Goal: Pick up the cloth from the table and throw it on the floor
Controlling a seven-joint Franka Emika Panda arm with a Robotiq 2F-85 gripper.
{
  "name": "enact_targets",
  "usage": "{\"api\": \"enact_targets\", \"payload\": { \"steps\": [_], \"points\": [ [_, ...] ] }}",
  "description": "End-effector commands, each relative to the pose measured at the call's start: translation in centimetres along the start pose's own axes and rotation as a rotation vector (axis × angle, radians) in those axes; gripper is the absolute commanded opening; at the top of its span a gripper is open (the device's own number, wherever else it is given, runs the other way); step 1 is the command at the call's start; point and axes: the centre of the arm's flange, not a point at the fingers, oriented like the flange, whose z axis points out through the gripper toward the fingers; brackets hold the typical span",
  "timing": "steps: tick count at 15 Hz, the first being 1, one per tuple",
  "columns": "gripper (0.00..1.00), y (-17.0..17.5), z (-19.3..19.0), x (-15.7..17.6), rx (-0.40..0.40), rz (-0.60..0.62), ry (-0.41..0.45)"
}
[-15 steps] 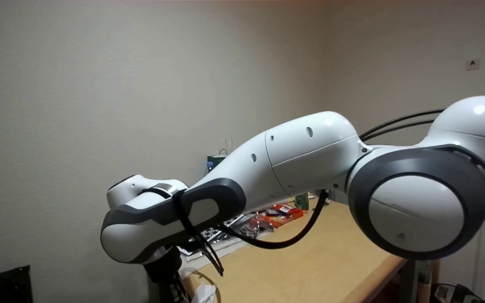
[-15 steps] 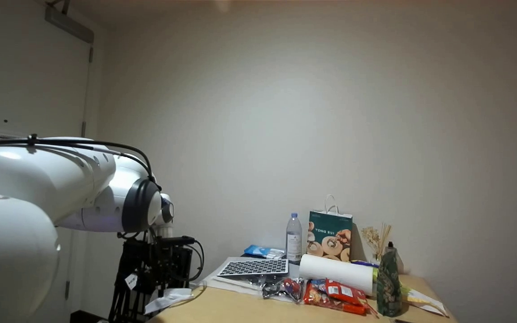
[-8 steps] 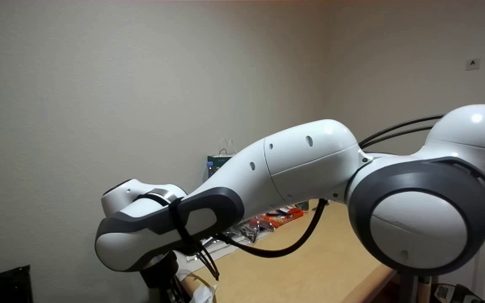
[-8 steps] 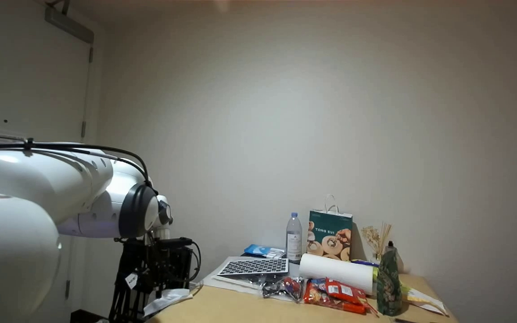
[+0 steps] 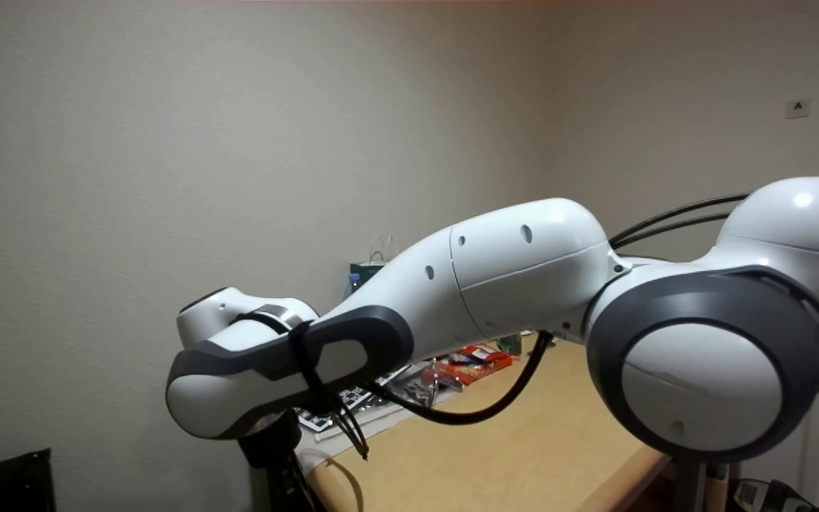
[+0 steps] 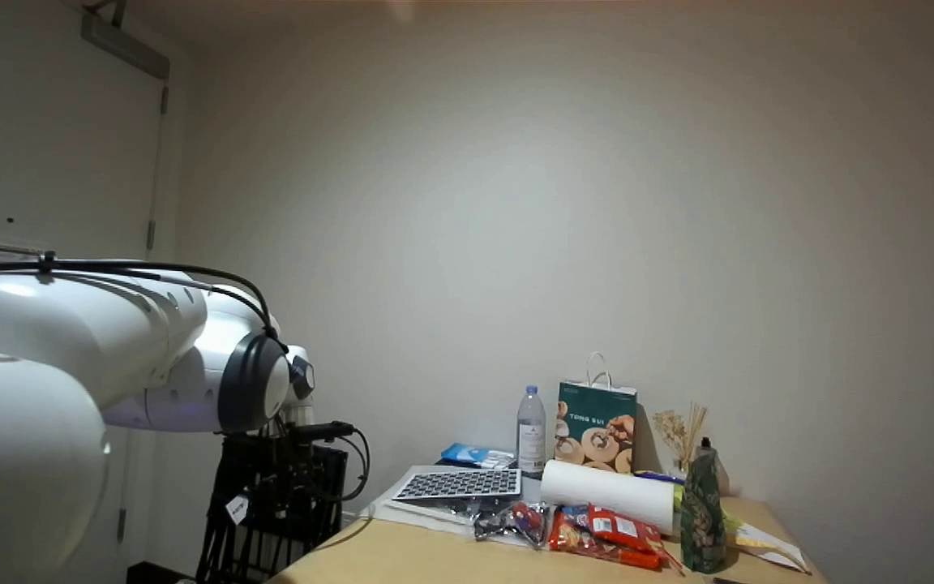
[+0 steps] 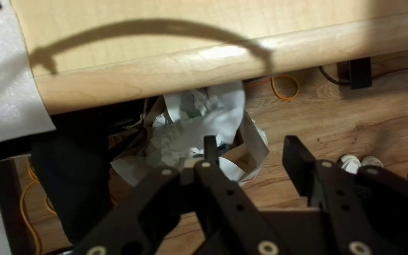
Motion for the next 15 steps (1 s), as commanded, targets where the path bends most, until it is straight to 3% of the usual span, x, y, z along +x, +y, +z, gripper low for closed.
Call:
{"api": "enact_targets", "payload": {
  "steps": [1, 3, 5, 10, 11, 15],
  "points": [
    [0.82, 1.4, -0.2, 0.4, -0.009, -0.025, 0.011],
    [0.95, 1.4, -0.2, 0.4, -0.010, -0.023, 0.011],
    [1.00, 1.3, -0.4, 0.3, -0.015, -0.019, 0.013],
    [1.00, 0.2, -3.6, -0.8, -0.136, 0.098, 0.003],
    [1.00, 0.8, -2.1, -0.3, -0.071, 0.051, 0.015],
    [1.00, 0.9, -3.5, -0.2, -0.106, 0.073, 0.023]
  ]
}}
